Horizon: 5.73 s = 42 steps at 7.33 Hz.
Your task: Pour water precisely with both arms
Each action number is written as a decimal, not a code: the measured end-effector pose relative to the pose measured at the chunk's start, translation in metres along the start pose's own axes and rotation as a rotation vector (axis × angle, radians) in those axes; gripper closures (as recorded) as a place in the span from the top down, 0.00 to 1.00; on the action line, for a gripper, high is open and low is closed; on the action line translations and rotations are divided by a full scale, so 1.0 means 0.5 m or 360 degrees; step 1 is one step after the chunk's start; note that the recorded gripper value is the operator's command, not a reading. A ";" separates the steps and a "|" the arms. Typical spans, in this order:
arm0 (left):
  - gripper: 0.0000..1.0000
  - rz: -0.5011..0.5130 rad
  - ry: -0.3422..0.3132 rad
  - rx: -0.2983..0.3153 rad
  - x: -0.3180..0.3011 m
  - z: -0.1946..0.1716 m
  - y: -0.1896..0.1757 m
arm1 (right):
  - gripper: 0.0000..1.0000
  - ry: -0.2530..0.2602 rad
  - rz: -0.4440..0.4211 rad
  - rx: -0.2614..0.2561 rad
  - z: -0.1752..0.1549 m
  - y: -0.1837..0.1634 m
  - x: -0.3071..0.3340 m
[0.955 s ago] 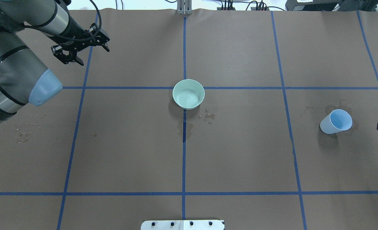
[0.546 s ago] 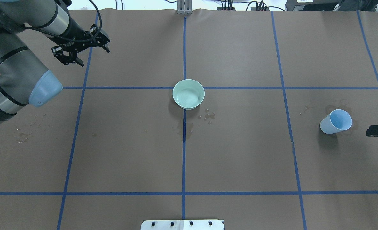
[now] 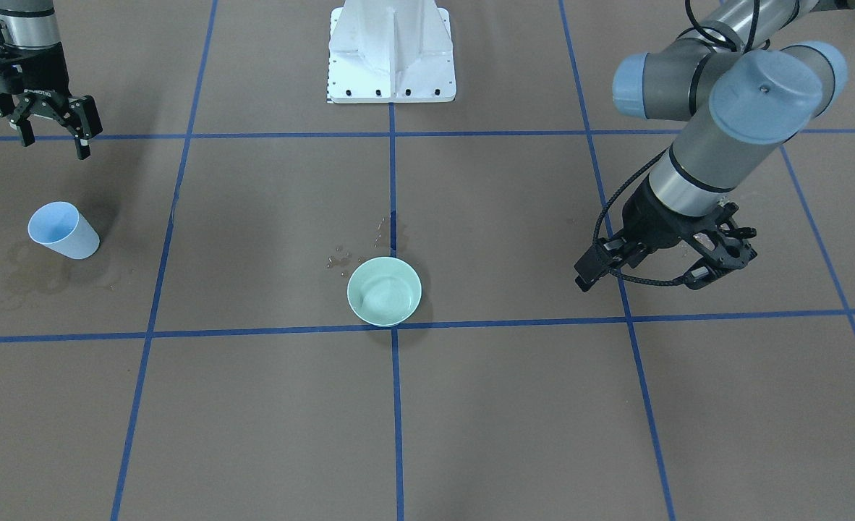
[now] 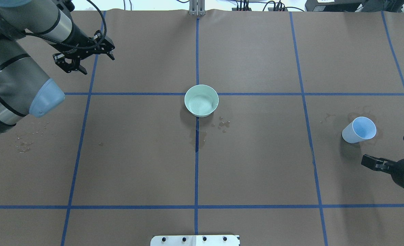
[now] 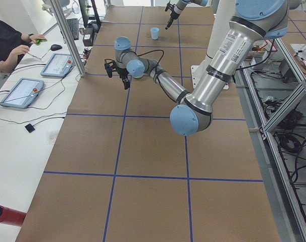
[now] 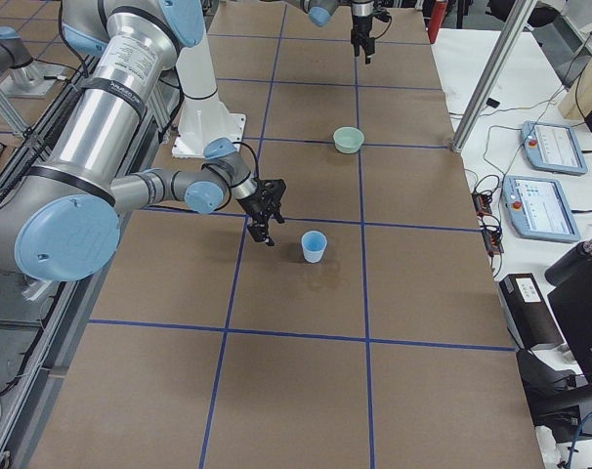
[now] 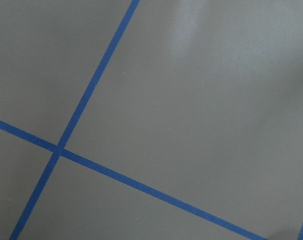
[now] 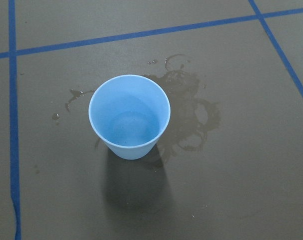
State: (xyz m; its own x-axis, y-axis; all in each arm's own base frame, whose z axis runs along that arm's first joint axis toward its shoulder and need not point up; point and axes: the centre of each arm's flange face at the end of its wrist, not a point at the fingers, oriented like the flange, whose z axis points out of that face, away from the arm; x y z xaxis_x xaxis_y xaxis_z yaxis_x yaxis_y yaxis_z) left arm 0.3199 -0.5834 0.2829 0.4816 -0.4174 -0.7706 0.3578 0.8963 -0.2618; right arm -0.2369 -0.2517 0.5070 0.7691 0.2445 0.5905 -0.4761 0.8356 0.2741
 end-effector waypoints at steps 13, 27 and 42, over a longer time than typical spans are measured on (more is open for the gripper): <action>1.00 0.0005 -0.0021 -0.0018 -0.013 0.020 0.009 | 0.98 -0.0025 -0.0097 0.0307 0.098 0.061 -0.057; 1.00 -0.0003 -0.0026 -0.0020 -0.013 0.025 0.008 | 0.97 0.0034 -0.0159 0.0527 0.197 0.084 -0.078; 1.00 0.0001 -0.0056 0.0011 -0.033 0.044 0.017 | 0.97 0.0093 -0.0175 0.0579 0.239 0.048 -0.090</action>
State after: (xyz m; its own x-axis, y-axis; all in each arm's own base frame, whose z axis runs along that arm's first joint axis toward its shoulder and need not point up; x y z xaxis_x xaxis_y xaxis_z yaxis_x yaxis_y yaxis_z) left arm 0.3326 -0.5722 0.3063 0.5096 -0.4221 -0.7497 0.3633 0.8955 -0.2573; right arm -0.3342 -0.3013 0.5776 0.8420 0.1996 0.5012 -0.5016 0.6316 0.5912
